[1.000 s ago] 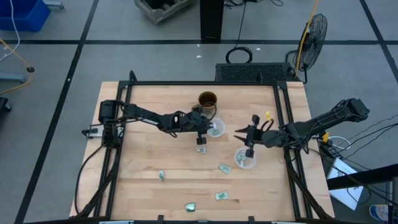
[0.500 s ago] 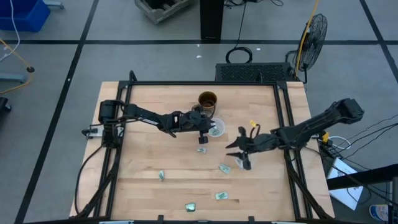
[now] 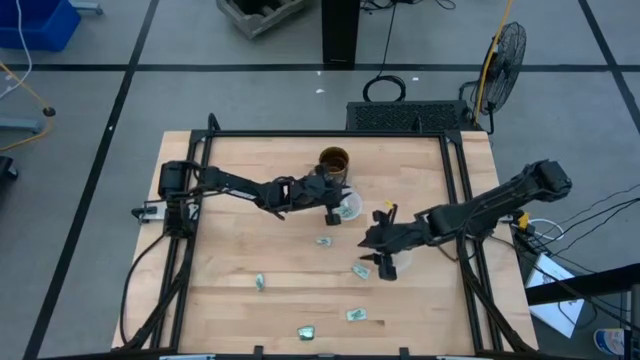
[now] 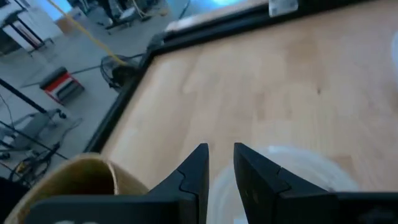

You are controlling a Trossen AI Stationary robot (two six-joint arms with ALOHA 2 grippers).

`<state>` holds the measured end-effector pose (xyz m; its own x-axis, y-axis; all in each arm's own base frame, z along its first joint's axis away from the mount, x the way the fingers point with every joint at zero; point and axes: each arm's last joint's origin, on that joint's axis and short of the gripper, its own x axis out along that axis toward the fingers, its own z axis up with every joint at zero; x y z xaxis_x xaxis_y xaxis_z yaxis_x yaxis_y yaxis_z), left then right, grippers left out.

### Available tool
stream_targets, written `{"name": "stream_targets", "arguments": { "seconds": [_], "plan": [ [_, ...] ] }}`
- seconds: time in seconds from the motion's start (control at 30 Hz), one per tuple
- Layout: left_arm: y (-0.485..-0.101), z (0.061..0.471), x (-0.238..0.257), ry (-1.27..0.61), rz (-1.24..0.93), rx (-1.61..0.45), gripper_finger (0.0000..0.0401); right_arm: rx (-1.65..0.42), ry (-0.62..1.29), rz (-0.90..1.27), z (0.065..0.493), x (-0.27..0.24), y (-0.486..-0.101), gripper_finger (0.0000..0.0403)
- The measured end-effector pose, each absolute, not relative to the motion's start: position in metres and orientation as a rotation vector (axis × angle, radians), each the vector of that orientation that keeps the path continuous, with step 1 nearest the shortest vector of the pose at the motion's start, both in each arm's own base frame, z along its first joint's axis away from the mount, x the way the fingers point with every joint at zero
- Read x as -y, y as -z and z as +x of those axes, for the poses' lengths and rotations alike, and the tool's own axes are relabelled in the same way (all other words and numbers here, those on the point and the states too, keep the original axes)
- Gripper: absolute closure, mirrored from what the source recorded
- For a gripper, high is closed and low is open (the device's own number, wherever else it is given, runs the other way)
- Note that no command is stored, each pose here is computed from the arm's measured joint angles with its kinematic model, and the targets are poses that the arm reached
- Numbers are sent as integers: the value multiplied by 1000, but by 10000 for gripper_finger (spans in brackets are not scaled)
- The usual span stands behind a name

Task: Pick and place items into bin
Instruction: Put the stevia packet into the bottom transparent bin

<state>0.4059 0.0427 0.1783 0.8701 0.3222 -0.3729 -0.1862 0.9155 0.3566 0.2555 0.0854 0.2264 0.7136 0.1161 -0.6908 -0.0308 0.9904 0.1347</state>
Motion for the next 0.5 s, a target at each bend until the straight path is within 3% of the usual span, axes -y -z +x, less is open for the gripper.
{"name": "stream_targets", "arguments": {
  "seconds": [0.27, 0.5],
  "plan": [
    [-244, 393, -21, -273, 322, -352, 320, -965, -55, 195, 270, -98, -181, 247],
    [-293, 339, -3, -198, 203, -466, 320, -1022, -13, 228, 272, -99, -167, 247]
  ]
}}
